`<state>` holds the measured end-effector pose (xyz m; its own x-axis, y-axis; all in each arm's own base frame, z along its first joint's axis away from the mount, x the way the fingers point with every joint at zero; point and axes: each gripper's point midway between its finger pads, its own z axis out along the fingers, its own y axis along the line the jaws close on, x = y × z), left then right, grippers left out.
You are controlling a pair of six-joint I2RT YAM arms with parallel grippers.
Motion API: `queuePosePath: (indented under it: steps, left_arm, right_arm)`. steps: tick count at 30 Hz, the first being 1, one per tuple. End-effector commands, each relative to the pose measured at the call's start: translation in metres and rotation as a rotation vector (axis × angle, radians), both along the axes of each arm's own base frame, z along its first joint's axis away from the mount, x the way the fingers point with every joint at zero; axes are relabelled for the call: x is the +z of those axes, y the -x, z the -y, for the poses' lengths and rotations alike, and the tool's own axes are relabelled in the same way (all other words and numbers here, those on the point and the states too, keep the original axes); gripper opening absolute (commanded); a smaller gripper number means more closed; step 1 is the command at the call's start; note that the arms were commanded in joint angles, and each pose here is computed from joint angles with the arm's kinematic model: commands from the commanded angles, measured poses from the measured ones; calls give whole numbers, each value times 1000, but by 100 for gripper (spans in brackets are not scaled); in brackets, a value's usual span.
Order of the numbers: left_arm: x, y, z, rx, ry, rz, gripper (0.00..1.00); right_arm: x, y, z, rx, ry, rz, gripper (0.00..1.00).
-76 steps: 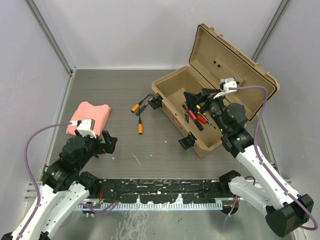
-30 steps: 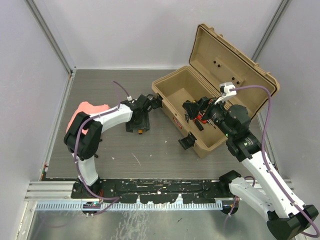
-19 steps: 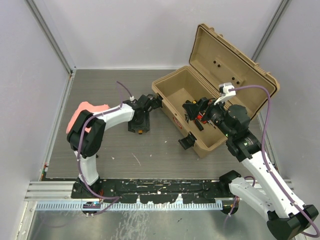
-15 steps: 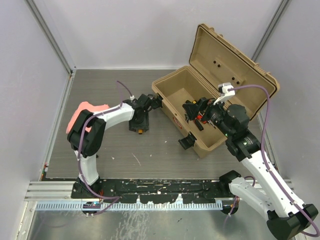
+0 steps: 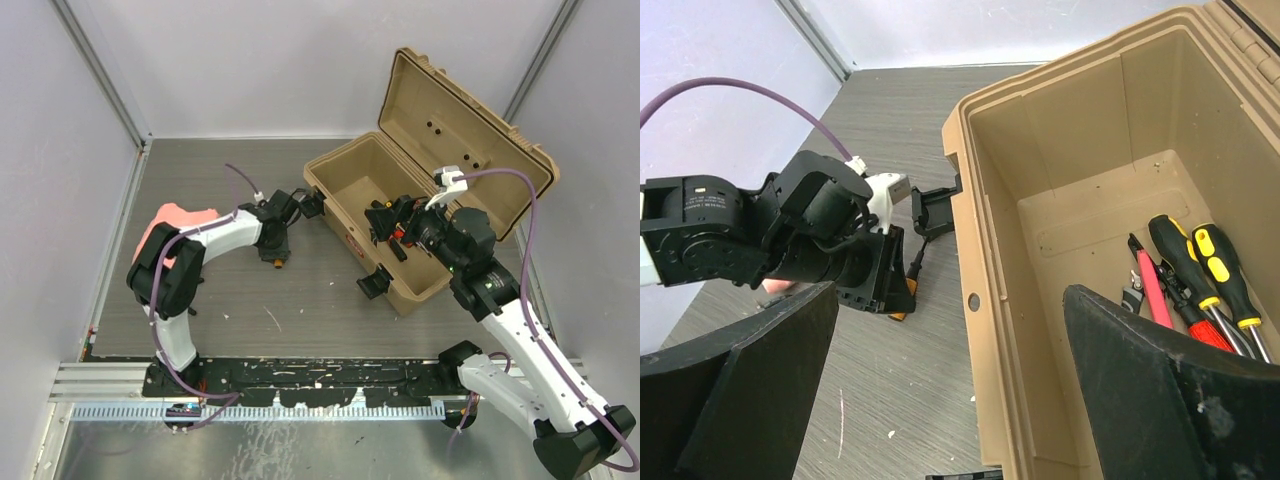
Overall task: Pack the tool kit
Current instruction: Pick up the screwdriver from the center of the board.
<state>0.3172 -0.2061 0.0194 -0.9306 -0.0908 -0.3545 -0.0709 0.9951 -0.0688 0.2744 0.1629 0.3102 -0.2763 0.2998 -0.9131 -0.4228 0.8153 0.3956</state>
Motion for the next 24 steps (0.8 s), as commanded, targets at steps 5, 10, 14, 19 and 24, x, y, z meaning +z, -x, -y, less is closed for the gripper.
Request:
queuePosePath:
  steps: [5, 10, 14, 19, 24]
  left_arm:
    - [-17, 19, -5, 18, 22, -29, 0]
    - [21, 10, 0, -40, 129, 164, 0]
    - [49, 10, -8, -57, 144, 266, 0]
    - [63, 23, -19, -111, 141, 301, 0]
    - [85, 38, -19, -144, 258, 392, 0]
  right_arm:
    - [17, -3, -1, -2, -33, 44, 100]
    - [16, -3, -1, -6, -30, 41, 100]
    - [15, -5, -2, -8, -41, 31, 100]
    - [16, -6, -6, 11, -40, 28, 100]
    - [20, -5, 2, -16, -1, 56, 100]
